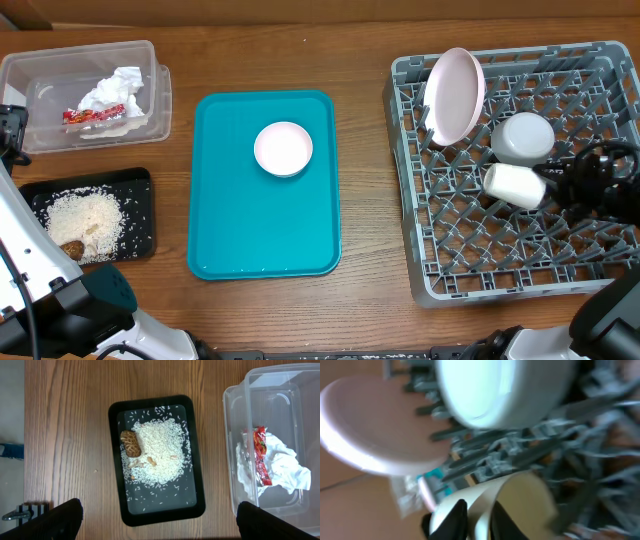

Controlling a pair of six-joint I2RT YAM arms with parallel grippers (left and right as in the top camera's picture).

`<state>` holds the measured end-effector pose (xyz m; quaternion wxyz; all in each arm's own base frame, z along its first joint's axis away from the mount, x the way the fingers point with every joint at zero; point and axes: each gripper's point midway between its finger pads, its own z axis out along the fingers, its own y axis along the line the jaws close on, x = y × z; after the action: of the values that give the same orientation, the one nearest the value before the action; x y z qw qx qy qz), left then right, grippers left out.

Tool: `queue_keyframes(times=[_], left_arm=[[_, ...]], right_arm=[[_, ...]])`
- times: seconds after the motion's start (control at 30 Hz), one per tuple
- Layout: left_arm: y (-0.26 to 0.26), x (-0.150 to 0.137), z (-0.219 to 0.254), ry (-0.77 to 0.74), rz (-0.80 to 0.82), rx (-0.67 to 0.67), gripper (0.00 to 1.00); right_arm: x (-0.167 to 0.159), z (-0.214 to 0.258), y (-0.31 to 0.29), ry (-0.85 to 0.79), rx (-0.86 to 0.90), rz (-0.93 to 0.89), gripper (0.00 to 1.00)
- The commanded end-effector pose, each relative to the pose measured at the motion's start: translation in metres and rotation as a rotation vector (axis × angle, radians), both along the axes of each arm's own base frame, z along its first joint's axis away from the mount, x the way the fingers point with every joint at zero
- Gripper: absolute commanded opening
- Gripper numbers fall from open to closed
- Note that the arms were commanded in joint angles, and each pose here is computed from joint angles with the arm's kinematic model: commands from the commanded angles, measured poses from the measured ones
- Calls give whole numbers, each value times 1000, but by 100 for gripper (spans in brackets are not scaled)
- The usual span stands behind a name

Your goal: Sort waste into correct bins and load items into the dishwasher

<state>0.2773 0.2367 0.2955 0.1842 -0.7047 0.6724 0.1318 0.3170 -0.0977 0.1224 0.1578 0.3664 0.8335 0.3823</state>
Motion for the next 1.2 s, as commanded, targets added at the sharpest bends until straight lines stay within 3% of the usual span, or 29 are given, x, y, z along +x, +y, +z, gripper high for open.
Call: queue_keyframes(times=[0.0, 0.33, 0.47, 0.6, 0.7, 0.83, 1.17], left_arm=[[2, 1, -1, 5, 16, 11, 100], [2, 1, -1, 5, 15, 11, 100], [2, 1, -1, 4, 16, 11, 100], [2, 1, -1, 5, 15, 11, 100], [2, 1, -1, 5, 15, 11, 100], [2, 1, -1, 5, 15, 11, 100], [2, 1, -1, 5, 15, 11, 100]], right_arm=[[-25, -33, -29, 214, -165, -75, 18], [-37, 9, -74, 408, -328, -249, 18], [-31, 51, -71, 351, -364, -244, 18], [-11, 78, -28, 222, -428, -80, 16], [2, 73, 8, 205, -445, 36, 4], [6, 48, 46, 265, -495, 157, 4], [-14, 5, 37, 533, -646, 105, 4]])
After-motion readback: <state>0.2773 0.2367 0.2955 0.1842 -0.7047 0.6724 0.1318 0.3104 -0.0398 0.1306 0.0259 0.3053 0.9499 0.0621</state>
